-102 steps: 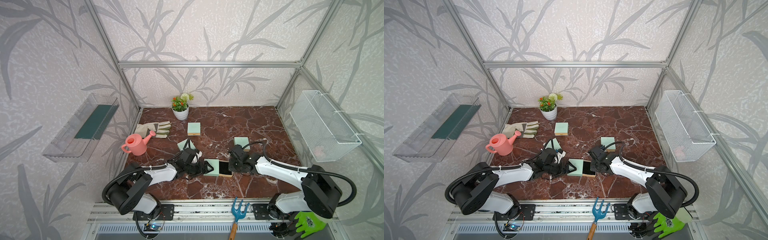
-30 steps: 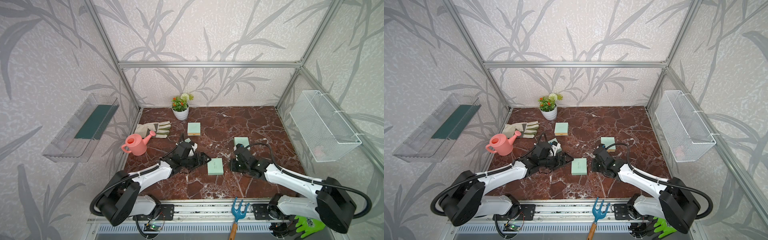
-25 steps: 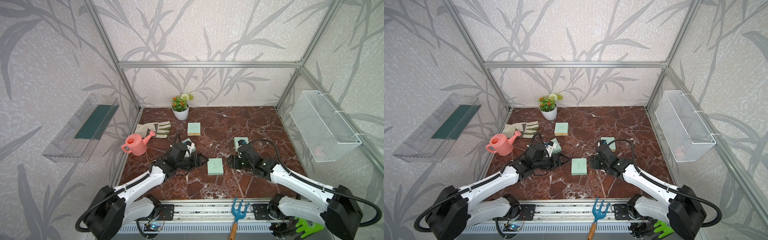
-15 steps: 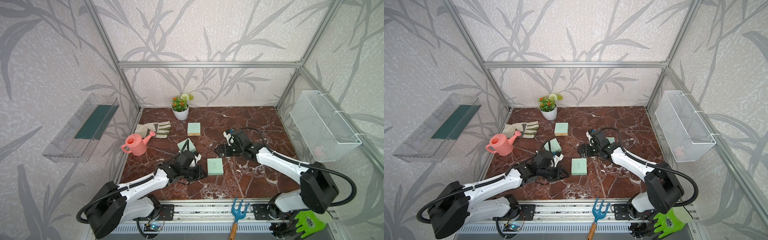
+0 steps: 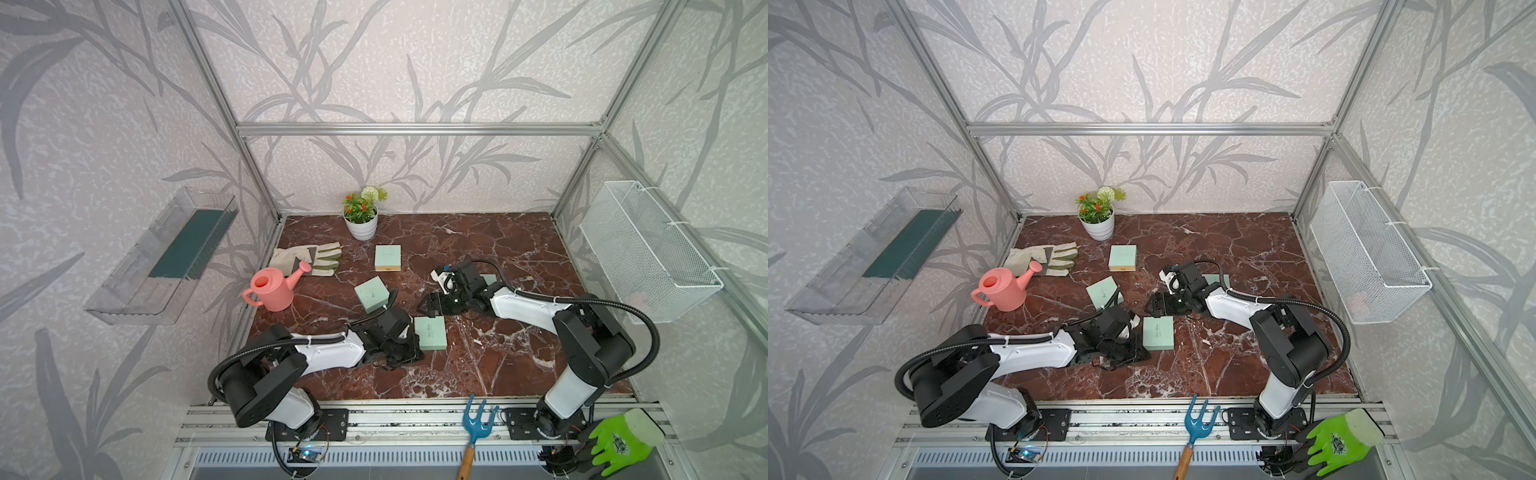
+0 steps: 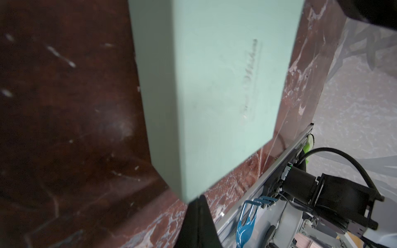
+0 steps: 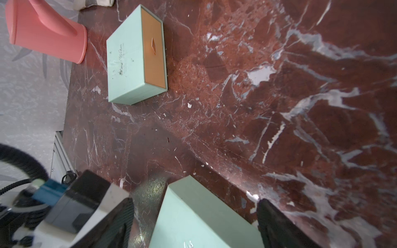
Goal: Take out the earrings from the drawer-style jewelry box
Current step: Move the jewelry box to the center of the board.
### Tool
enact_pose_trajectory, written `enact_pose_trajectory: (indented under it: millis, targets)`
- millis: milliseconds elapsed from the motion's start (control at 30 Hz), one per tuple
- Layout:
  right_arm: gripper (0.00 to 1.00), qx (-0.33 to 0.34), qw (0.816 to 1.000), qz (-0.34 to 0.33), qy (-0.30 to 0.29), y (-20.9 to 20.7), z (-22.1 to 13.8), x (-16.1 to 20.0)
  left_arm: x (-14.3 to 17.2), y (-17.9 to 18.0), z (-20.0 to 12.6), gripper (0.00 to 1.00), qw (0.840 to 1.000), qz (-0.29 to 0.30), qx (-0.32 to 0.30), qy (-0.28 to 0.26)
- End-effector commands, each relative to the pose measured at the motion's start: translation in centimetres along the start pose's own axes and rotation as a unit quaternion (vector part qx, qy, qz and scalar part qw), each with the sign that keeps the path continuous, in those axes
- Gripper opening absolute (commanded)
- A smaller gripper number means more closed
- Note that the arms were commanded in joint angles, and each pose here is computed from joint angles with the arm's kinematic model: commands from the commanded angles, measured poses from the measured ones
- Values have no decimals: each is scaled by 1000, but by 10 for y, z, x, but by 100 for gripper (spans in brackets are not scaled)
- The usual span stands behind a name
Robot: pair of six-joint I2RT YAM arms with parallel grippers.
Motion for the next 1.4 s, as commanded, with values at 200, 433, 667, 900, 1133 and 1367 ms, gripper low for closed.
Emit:
enact_pose_trajectory:
  millis: [200,433,667,900,1133,1367]
  targets:
    - [86,-36,998,25,40,-8,8,9,-19,2,11,0,998,-33,-32,-45]
    - [83,-42,997,41,41,-14,3,22,-35,14,18,0,994,-64,-58,-61]
    - [78,-35,997,51,38,-19,1,29,-50,33,7,0,990,-83,-82,-79]
    - [77,1,999,43,22,-15,-2,14,-73,38,10,0,990,-86,-78,-85]
    - [78,44,998,33,34,-15,9,-7,-108,38,12,0,988,-75,-95,-96]
    - [76,75,996,38,25,-21,9,-30,-144,45,17,0,987,-76,-94,-103]
Point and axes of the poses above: each gripper's point midway between its finger pads, its own z axis out along the fingers, its own y axis along the line the jaws close on, x = y × z, the point moved 7 cm from there along -z, back along the fingers, and after that the axes turned 15 degrees about z, right-handed, at the moved point
